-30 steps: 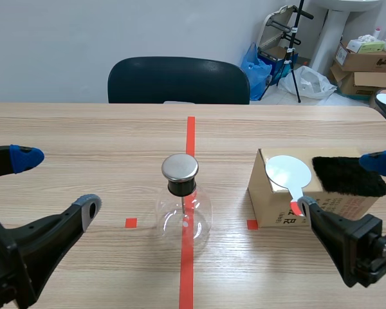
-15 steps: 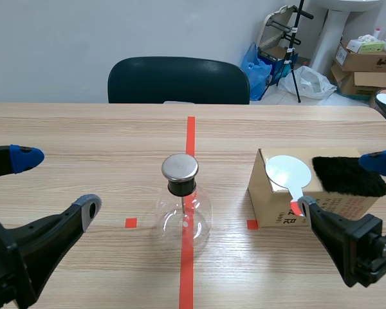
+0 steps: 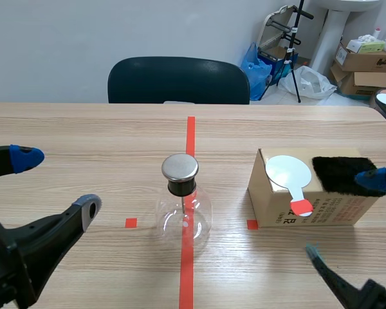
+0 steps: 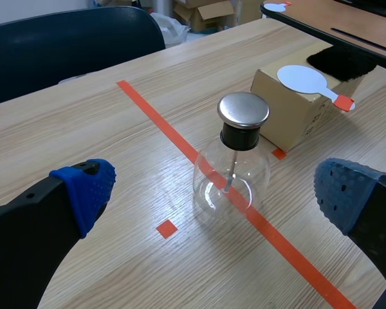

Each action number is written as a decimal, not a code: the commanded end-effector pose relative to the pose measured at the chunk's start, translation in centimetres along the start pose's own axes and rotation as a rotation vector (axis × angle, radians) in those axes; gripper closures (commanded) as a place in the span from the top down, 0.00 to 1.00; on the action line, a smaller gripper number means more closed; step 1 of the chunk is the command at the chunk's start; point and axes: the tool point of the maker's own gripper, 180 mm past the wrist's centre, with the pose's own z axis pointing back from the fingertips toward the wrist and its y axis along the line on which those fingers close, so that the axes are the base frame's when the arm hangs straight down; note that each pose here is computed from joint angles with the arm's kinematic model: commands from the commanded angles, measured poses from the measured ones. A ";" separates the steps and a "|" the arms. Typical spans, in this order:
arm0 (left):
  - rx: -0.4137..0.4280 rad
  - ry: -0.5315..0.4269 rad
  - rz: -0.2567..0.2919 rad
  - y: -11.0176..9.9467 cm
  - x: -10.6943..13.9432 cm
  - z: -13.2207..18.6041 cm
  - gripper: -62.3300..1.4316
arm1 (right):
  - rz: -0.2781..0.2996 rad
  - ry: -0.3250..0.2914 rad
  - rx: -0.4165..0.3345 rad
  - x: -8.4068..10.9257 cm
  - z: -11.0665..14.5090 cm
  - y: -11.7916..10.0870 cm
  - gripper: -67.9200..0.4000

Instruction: Do the electroscope experiment

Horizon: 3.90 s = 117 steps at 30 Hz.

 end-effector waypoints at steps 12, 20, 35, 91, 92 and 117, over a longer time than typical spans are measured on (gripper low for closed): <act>0.000 -0.036 0.003 -0.2 1.0 -0.1 1.00 | 0.406 0.210 -0.274 -3.3 2.1 -1.6 1.00; -0.001 -0.036 0.003 -0.2 1.0 -0.1 1.00 | 0.626 0.240 -0.280 -4.8 1.6 -0.5 1.00; -0.001 -0.036 0.003 -0.2 1.0 -0.1 1.00 | 0.850 0.172 -0.465 -5.2 -3.2 -1.8 1.00; -0.001 -0.035 0.001 -0.2 1.0 -0.1 1.00 | 1.006 0.081 -0.441 -3.4 -8.6 -0.3 1.00; -0.001 -0.035 0.001 -0.2 1.0 -0.1 1.00 | 1.002 0.082 -0.443 -3.4 -8.6 -0.3 1.00; -0.001 -0.035 0.001 -0.2 1.0 -0.1 1.00 | 0.967 0.094 -0.459 -3.6 -8.4 -0.7 0.24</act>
